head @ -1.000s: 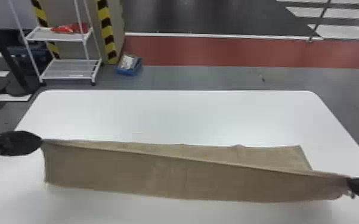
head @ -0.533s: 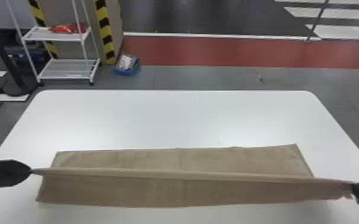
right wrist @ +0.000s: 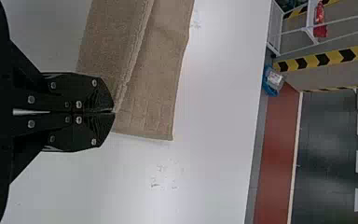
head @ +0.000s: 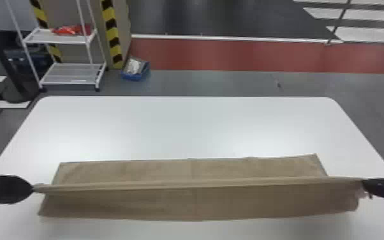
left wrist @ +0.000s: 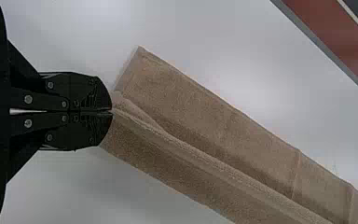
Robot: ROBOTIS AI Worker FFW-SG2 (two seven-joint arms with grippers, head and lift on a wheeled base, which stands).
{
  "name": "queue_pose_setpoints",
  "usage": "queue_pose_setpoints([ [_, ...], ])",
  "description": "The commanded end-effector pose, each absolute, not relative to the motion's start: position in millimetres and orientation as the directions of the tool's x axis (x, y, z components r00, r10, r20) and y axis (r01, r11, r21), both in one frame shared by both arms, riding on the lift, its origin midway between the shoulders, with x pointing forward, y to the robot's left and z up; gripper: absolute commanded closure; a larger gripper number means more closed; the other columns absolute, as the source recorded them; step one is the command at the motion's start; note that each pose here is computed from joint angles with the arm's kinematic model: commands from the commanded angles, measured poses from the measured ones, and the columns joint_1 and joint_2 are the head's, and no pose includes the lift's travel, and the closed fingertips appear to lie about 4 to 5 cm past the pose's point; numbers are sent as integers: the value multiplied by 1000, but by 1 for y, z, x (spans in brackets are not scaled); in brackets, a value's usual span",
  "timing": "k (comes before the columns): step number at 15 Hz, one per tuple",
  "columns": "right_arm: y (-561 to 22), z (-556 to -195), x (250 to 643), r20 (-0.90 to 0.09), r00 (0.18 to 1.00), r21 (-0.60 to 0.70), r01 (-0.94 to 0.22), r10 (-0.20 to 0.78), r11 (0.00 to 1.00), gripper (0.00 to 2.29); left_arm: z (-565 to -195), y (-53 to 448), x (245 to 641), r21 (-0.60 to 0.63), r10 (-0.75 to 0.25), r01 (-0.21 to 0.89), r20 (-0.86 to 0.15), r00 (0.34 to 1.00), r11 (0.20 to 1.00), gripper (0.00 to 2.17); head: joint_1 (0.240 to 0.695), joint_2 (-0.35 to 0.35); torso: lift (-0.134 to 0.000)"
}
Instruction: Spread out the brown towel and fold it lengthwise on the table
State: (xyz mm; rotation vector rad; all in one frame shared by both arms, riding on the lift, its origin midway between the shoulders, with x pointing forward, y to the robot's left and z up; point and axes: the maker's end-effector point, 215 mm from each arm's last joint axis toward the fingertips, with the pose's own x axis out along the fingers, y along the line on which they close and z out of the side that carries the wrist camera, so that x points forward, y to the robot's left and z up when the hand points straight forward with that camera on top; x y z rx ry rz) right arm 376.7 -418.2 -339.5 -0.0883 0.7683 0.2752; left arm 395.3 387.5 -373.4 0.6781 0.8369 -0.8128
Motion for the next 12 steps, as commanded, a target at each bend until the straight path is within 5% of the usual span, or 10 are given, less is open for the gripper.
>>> queue_pose_setpoints([
  [1, -412, -340, 393, -714, 671, -2, -290, 201, 957, 1649, -382, 382, 409, 184, -338, 836, -853, 396, 516, 1244, 695, -46, -124],
  [12, -408, -349, 463, -762, 626, -11, -273, 169, 962, 1649, -394, 370, 467, 170, -348, 839, -854, 387, 516, 1045, 695, -47, -124],
])
